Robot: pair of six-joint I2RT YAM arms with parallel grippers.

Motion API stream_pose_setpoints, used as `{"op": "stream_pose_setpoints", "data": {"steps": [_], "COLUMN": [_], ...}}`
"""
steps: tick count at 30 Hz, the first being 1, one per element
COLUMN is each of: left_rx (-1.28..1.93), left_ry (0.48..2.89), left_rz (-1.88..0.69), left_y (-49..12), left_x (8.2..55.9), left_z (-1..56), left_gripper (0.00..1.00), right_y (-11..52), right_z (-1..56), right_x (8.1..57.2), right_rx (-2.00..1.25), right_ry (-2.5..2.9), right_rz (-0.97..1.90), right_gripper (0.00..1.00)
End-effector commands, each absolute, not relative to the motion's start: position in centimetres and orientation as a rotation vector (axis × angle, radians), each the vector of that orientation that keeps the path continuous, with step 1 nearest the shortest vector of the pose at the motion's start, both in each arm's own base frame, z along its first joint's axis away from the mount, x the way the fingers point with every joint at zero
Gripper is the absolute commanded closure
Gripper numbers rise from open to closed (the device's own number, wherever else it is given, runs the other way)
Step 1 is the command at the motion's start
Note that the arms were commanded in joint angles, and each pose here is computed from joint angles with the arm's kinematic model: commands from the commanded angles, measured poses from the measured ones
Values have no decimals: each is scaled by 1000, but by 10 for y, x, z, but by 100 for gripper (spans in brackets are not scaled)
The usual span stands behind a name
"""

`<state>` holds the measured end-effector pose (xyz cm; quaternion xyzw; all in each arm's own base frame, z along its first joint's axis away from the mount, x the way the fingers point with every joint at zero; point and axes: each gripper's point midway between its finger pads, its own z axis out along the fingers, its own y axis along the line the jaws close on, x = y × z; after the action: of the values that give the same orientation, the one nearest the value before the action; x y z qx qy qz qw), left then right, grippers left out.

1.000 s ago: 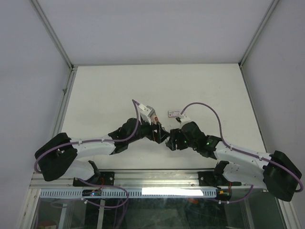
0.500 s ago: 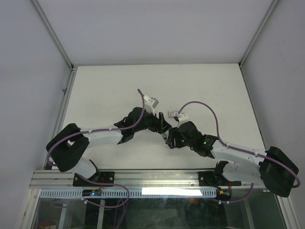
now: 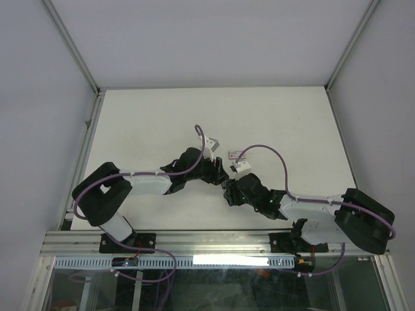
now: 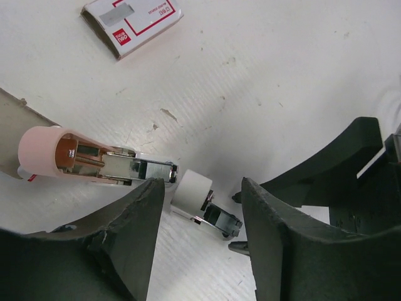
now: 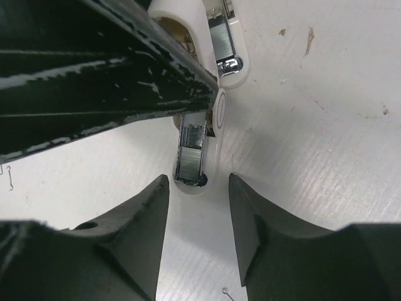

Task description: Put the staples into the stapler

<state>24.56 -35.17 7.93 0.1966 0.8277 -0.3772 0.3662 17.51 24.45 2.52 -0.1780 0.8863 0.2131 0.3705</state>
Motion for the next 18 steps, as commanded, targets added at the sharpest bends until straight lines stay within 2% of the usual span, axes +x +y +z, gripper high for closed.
{"op": "stream_pose_setpoints", "data": {"steps": [1, 11, 18], "left_rx": [536, 575, 683], "left_ry": [2058, 2055, 2020], "left_rz": [-1004, -1034, -903], "left_y": [-364, -366, -373], "left_x": [254, 247, 234], "left_z": [93, 84, 76], "left_gripper": [48, 73, 80], "right_y": [253, 249, 248], "right_z": [36, 16, 7], "right_x": [190, 188, 188], "right_rx": [-428, -473, -476], "right_ry": [2163, 2190, 2213], "right_rz": [548, 495, 468], "right_gripper": [56, 76, 83]}}
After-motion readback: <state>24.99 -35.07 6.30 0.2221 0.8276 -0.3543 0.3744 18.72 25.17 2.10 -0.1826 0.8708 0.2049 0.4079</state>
